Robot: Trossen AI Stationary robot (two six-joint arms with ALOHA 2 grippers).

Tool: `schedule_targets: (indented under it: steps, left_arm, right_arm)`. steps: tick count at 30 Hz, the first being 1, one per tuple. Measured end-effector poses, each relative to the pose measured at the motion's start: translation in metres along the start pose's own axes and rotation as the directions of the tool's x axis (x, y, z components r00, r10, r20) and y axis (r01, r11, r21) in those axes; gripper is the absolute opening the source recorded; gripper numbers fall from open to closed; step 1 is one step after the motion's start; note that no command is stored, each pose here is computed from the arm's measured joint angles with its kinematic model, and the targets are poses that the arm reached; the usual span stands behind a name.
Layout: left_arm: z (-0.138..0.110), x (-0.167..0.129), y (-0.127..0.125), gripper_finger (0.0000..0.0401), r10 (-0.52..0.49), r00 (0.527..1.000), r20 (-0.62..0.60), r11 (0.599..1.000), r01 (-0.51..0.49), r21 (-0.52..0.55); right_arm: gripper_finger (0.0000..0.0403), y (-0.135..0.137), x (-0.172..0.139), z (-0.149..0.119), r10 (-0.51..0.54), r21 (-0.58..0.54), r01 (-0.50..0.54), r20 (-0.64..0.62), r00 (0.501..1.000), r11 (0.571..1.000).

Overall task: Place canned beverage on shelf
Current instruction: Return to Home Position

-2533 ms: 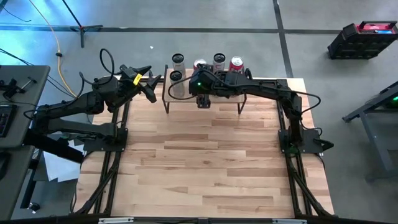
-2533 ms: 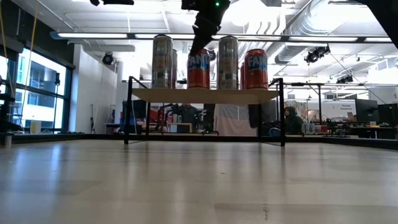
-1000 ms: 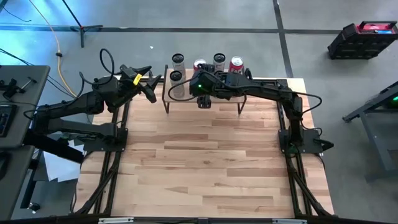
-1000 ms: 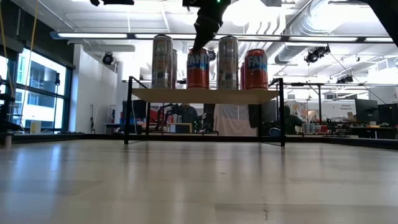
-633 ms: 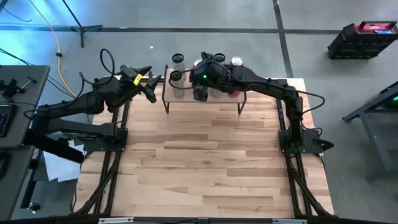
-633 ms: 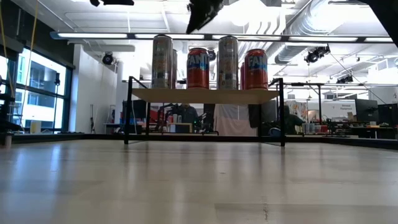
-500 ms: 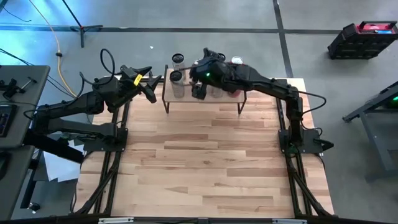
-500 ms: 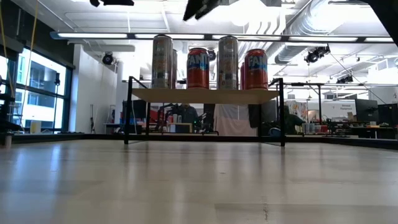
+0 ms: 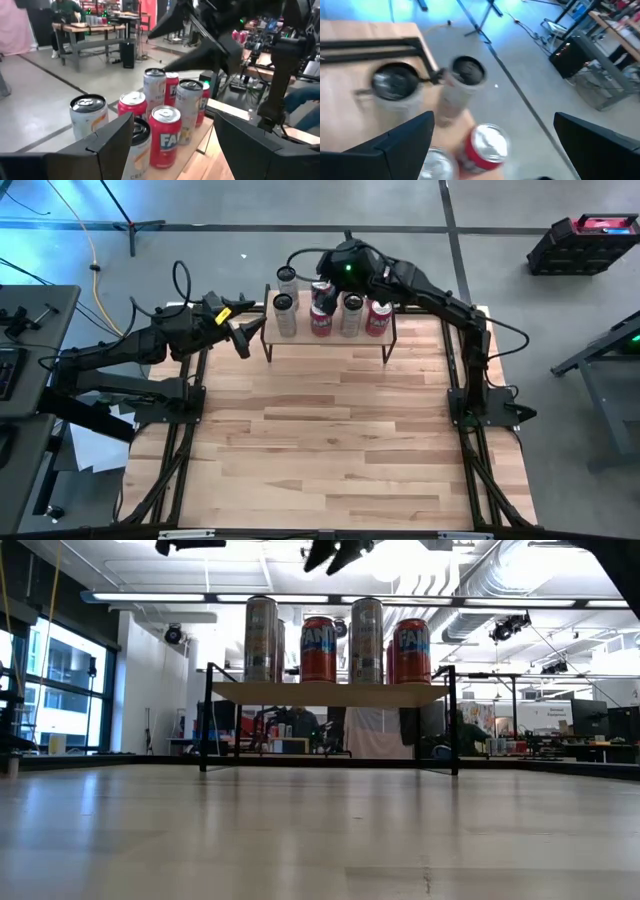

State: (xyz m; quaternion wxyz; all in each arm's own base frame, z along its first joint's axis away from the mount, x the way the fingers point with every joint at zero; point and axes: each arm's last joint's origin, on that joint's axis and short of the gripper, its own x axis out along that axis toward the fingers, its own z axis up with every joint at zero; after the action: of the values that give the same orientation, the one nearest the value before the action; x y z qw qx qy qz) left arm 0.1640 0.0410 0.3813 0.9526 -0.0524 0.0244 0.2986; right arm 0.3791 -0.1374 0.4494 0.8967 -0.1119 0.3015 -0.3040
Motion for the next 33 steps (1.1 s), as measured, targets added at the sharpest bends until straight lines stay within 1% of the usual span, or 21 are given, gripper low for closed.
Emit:
schedule_targets:
  steps: [3, 5, 7, 9, 10, 11, 13, 17, 20, 23, 26, 28, 33]
  left_arm:
    - [-0.001, 0.0, 0.001, 0.0266, 0.017, 1.0, -0.005, 1.0, -0.017, -0.006]
    - [0.0, 0.001, 0.003, 0.0266, 0.06, 0.998, 0.008, 0.998, -0.06, -0.011]
    - [0.002, 0.005, 0.005, 0.0266, 0.114, 0.993, 0.031, 0.993, -0.114, -0.022]
    - [0.004, 0.009, 0.008, 0.0266, 0.155, 0.986, 0.059, 0.987, -0.153, -0.038]
    - [0.007, 0.012, 0.01, 0.0266, 0.174, 0.981, 0.081, 0.984, -0.17, -0.052]
    - [0.01, 0.014, 0.012, 0.0266, 0.189, 0.976, 0.11, 0.981, -0.182, -0.07]
    - [0.014, 0.021, 0.016, 0.0266, 0.218, 0.964, 0.155, 0.974, -0.205, -0.099]
    - [0.019, 0.034, 0.021, 0.0266, 0.254, 0.942, 0.22, 0.964, -0.228, -0.137]
    - [0.017, 0.043, 0.024, 0.0266, 0.277, 0.935, 0.223, 0.955, -0.242, -0.17]
    - [0.014, 0.049, 0.026, 0.0266, 0.291, 0.934, 0.208, 0.946, -0.249, -0.207]
    - [0.014, 0.051, 0.028, 0.0266, 0.298, 0.932, 0.207, 0.939, -0.246, -0.241]
    - [0.016, 0.05, 0.029, 0.0266, 0.302, 0.925, 0.232, 0.934, -0.238, -0.267]
    - [0.025, 0.047, 0.032, 0.0266, 0.303, 0.903, 0.305, 0.929, -0.21, -0.303]
  right_arm:
    - [0.0396, -0.016, 0.006, -0.006, -0.031, -0.058, 0.029, -0.033, 0.999, 0.998]
    - [0.0396, -0.027, 0.01, -0.011, -0.039, -0.088, 0.034, -0.058, 0.998, 0.996]
    - [0.0396, -0.039, 0.015, -0.015, 0.023, -0.079, -0.027, -0.051, 0.998, 0.997]
    - [0.0396, -0.049, 0.019, -0.016, 0.142, -0.04, -0.141, -0.002, 0.99, 0.989]
    - [0.0396, -0.054, 0.022, -0.016, 0.185, -0.019, -0.184, 0.029, 0.982, 0.983]
    - [0.0396, -0.057, 0.025, -0.015, 0.203, -0.003, -0.203, 0.059, 0.977, 0.979]
    - [0.0396, -0.059, 0.032, -0.015, 0.187, 0.006, -0.188, 0.075, 0.979, 0.982]
    - [0.0396, -0.055, 0.043, -0.014, 0.12, 0.03, -0.123, 0.076, 0.99, 0.992]
    - [0.0396, -0.048, 0.045, -0.012, 0.094, 0.021, -0.096, 0.07, 0.993, 0.995]
    - [0.0396, -0.04, 0.047, -0.012, 0.049, 0.016, -0.05, 0.038, 0.998, 0.999]
    - [0.0396, -0.035, 0.046, -0.012, -0.023, 0.05, 0.022, 0.009, 1.0, 0.998]
    - [0.0396, -0.031, 0.044, -0.012, -0.066, 0.071, 0.066, -0.013, 0.998, 0.995]
    - [0.0396, -0.015, 0.039, -0.012, -0.094, 0.052, 0.098, -0.062, 0.994, 0.994]
